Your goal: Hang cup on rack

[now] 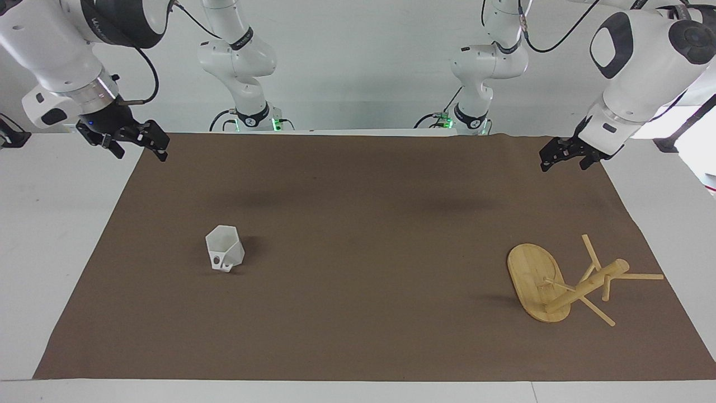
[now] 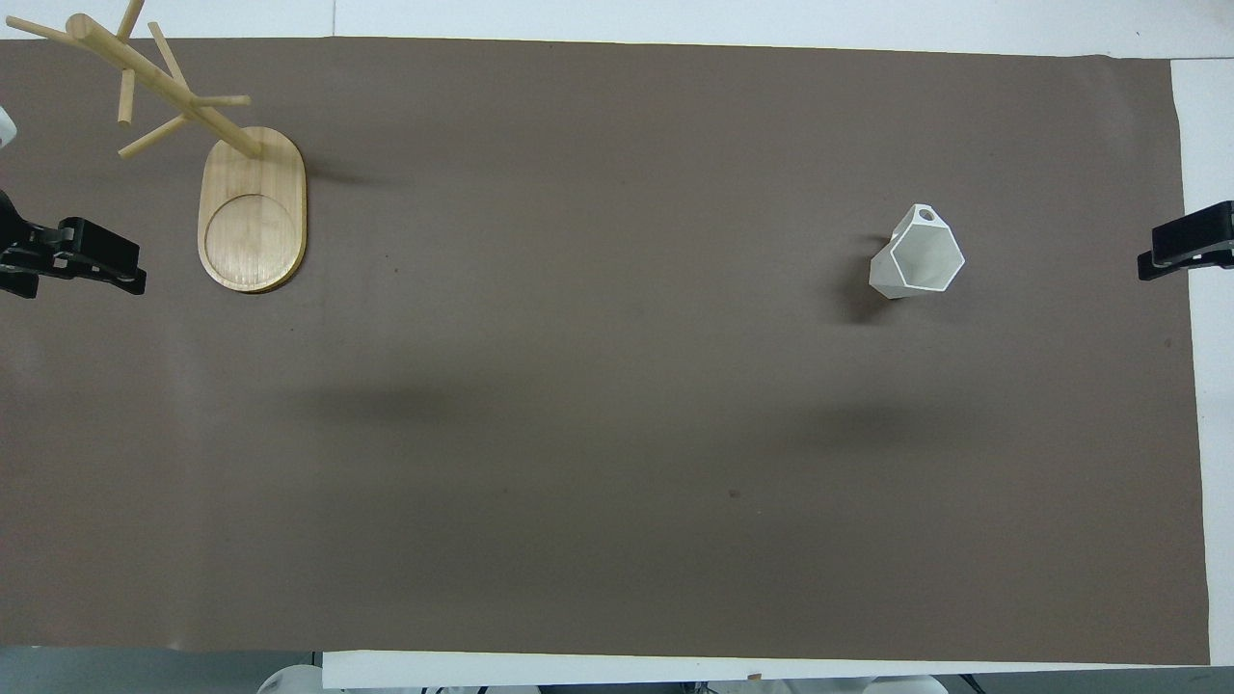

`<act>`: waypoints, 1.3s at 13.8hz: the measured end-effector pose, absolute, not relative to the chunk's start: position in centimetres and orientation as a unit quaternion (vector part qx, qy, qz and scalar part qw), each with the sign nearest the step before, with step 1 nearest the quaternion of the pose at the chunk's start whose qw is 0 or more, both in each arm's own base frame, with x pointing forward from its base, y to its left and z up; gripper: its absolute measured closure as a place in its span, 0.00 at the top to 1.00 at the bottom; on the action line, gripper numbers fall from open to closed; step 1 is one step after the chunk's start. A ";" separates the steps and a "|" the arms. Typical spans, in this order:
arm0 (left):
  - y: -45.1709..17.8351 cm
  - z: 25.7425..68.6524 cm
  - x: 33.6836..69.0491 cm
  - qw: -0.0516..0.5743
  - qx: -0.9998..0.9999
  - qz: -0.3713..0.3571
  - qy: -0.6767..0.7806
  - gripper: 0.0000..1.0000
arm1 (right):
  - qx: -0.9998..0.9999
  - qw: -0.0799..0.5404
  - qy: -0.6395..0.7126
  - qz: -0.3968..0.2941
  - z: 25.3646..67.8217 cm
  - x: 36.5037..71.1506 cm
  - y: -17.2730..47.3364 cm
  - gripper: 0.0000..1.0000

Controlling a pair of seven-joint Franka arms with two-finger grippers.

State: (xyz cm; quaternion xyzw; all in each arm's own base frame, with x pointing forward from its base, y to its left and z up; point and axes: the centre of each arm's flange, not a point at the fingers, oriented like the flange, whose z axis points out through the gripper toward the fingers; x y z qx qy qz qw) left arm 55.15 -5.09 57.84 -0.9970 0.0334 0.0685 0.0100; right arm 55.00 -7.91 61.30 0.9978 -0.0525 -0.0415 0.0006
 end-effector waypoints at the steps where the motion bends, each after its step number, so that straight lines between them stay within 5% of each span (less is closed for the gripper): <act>1: -5.1 57.8 55.2 0.010 -0.997 0.068 0.033 1.00 | 0.998 0.001 -0.052 -0.042 61.3 55.0 -7.9 1.00; 8: -5.1 57.8 55.2 0.010 -0.997 0.068 0.033 1.00 | 0.994 -0.001 0.106 -0.009 61.0 56.0 -9.3 1.00; 18: -5.1 57.8 55.2 0.010 -0.997 0.068 0.033 1.00 | 0.832 -0.241 0.465 0.183 47.7 57.2 -25.2 1.00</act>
